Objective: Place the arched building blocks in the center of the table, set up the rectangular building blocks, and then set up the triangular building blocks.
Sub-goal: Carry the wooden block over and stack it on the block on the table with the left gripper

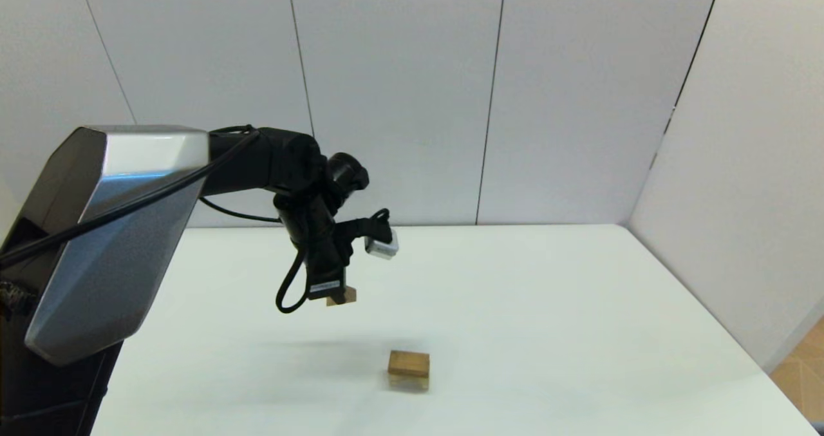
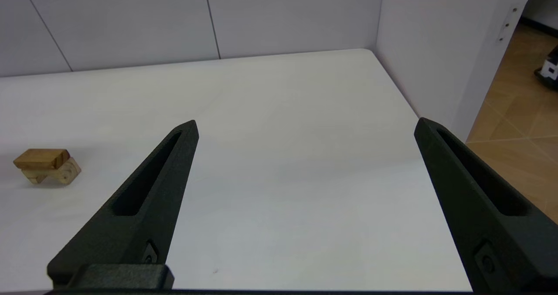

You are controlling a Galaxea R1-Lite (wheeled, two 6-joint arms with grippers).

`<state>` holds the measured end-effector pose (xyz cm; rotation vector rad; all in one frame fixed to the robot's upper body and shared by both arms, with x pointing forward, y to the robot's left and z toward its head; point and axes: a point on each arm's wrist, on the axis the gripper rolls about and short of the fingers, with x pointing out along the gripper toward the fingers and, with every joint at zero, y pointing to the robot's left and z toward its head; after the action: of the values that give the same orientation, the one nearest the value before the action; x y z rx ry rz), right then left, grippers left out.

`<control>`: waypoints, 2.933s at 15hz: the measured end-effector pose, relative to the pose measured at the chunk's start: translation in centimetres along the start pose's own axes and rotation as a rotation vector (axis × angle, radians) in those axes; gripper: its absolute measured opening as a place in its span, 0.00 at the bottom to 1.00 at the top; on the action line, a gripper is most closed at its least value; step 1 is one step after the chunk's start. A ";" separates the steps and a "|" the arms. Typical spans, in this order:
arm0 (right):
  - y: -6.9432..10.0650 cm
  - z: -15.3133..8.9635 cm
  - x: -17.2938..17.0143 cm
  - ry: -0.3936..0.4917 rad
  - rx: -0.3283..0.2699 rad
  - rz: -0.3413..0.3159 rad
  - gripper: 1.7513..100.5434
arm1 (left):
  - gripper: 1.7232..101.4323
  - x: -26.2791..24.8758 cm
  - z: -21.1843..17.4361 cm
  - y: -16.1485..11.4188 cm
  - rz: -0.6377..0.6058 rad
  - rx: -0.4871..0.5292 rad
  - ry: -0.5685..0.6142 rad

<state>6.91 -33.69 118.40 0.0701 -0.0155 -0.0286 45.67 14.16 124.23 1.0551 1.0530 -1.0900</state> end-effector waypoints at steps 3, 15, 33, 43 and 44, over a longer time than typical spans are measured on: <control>0.0 0.0 0.0 0.000 0.000 0.000 0.97 | 0.21 -0.4 2.7 -2.3 -0.005 0.087 -0.019; 0.0 0.0 0.0 0.000 0.000 0.000 0.97 | 0.21 2.0 7.8 -7.2 -0.075 0.251 -0.003; 0.0 0.0 0.0 0.000 0.000 0.000 0.97 | 0.21 5.3 8.2 -6.9 -0.105 0.250 0.028; 0.0 0.0 0.0 0.000 0.000 0.000 0.97 | 0.21 5.9 8.3 -6.9 -0.102 0.250 0.028; 0.0 0.0 0.0 0.000 0.000 0.000 0.97 | 0.21 6.0 8.4 -6.8 -0.098 0.250 0.023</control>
<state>6.91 -33.69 118.40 0.0703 -0.0155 -0.0282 40.86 4.08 118.96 1.2270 1.0130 -1.3165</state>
